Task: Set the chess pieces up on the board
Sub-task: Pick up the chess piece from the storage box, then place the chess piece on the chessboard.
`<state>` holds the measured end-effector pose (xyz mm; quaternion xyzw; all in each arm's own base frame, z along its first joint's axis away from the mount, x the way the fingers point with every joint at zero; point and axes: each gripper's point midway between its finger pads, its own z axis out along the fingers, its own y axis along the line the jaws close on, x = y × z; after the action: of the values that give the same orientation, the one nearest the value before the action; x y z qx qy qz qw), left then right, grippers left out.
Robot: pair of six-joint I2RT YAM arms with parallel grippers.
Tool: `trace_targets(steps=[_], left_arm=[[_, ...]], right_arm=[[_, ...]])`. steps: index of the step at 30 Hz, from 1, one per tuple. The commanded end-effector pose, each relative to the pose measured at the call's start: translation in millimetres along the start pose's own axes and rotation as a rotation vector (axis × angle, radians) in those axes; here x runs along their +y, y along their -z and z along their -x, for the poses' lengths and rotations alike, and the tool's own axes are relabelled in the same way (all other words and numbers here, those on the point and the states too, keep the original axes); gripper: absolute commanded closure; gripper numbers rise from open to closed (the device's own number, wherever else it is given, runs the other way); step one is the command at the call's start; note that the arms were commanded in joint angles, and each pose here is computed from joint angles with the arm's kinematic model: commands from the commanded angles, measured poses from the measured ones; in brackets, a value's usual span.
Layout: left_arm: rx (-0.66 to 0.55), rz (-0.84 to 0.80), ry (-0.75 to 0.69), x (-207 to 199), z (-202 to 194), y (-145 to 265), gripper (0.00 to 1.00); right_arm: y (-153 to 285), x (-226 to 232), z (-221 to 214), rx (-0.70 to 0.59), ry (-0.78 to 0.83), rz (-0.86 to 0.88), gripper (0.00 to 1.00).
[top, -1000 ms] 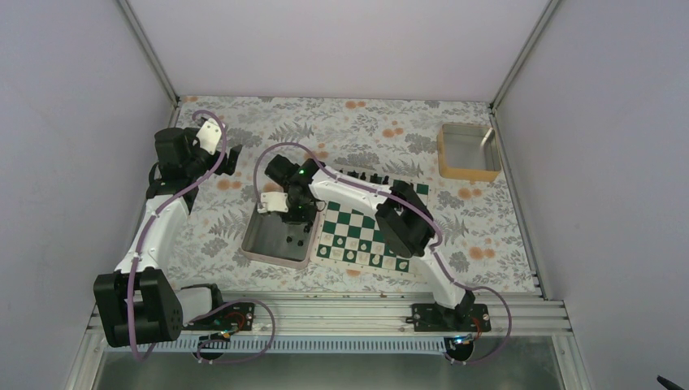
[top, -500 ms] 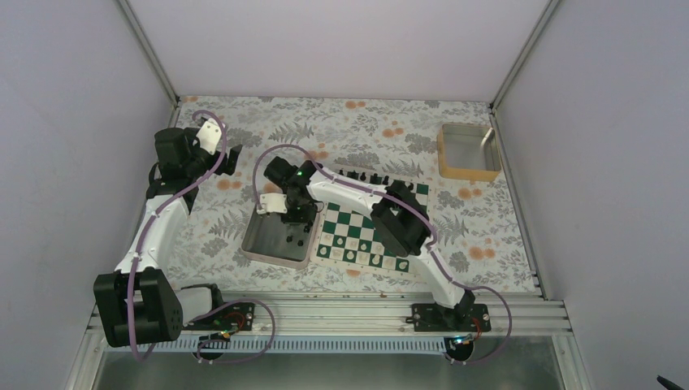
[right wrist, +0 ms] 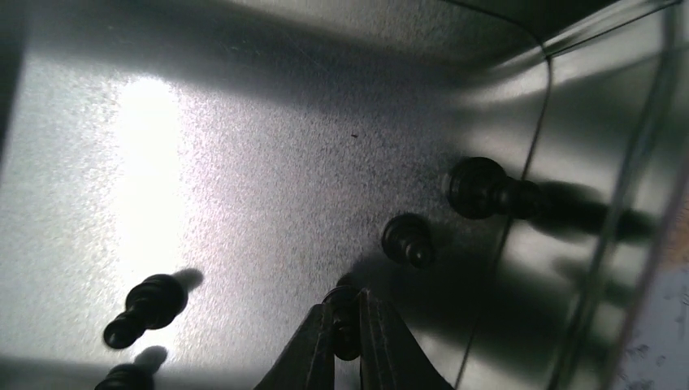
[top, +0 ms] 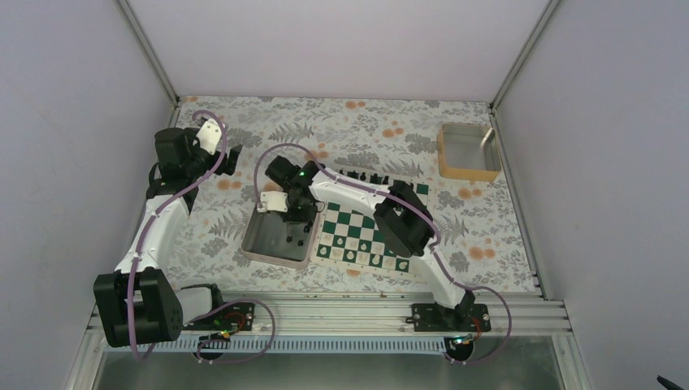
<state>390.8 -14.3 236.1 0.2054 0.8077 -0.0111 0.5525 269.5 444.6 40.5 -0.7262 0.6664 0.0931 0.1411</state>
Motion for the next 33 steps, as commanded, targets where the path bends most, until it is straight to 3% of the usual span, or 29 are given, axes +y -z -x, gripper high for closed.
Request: trace_targets(steps=[1,8,15,21,33], left_arm=[[-0.020,-0.012,-0.015,-2,5,5,0.00],[-0.018,0.002,-0.016,1,5,4,0.00],[-0.019,-0.007,-0.013,0,6,3,0.00],[-0.016,-0.006,-0.012,0,6,3,0.00],[-0.010,-0.009,-0.009,0,4,1,0.00]], right_arm=[[54,-17,18,-0.096,-0.016,-0.088,0.94],[117,-36,3,-0.169,-0.095,-0.153,0.95],[144,-71,-66,-0.157,-0.244,-0.213,0.94],[137,-88,-124,-0.149,-0.361,-0.204,0.94],[98,-87,-176,-0.093,-0.450,-0.149,0.94]])
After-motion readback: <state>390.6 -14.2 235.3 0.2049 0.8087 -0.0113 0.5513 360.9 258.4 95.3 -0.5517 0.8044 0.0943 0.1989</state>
